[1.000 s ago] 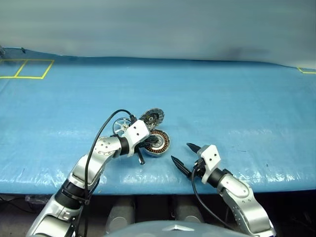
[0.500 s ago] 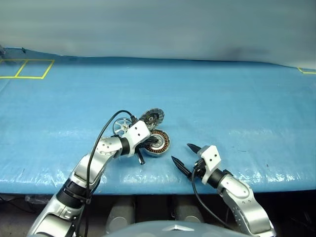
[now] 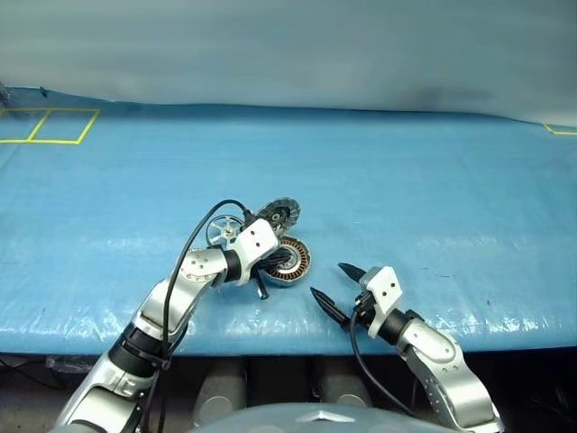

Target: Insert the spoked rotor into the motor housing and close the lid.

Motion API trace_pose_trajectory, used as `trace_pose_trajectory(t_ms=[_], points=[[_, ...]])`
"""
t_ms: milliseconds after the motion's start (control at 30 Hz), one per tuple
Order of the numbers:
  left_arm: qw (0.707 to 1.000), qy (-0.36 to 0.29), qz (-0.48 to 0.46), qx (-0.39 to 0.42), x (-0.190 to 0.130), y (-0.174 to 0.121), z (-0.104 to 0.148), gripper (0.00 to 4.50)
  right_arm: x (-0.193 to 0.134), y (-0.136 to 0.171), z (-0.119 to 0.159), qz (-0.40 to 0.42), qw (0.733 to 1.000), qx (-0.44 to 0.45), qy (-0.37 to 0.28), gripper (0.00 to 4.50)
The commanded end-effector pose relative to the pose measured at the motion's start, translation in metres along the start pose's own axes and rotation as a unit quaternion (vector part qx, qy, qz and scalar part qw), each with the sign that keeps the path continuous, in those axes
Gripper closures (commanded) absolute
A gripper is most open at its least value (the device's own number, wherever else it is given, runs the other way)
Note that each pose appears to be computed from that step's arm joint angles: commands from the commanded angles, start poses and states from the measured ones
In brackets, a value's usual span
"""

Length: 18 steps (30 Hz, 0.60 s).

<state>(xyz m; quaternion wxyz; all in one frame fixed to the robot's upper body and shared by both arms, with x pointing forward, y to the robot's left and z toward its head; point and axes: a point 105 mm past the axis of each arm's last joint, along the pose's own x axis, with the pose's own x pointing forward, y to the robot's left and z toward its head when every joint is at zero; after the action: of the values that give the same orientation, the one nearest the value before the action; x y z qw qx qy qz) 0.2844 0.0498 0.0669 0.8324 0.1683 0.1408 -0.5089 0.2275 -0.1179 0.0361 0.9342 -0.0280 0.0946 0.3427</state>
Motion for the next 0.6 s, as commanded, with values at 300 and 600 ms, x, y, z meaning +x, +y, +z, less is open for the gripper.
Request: trace_pose_trajectory(t_ms=[300, 600], points=[[1.000, 0.013, -0.026, 0.006, -0.001, -0.007, -0.001, 4.46, 0.001, -0.001, 0.008, -0.007, 1.000, -0.013, -0.015, 0.00], [0.999, -0.044, -0.017, -0.014, -0.005, -0.006, 0.017, 4.46, 0.001, 0.000, 0.007, -0.004, 1.000, -0.012, -0.014, 0.00]])
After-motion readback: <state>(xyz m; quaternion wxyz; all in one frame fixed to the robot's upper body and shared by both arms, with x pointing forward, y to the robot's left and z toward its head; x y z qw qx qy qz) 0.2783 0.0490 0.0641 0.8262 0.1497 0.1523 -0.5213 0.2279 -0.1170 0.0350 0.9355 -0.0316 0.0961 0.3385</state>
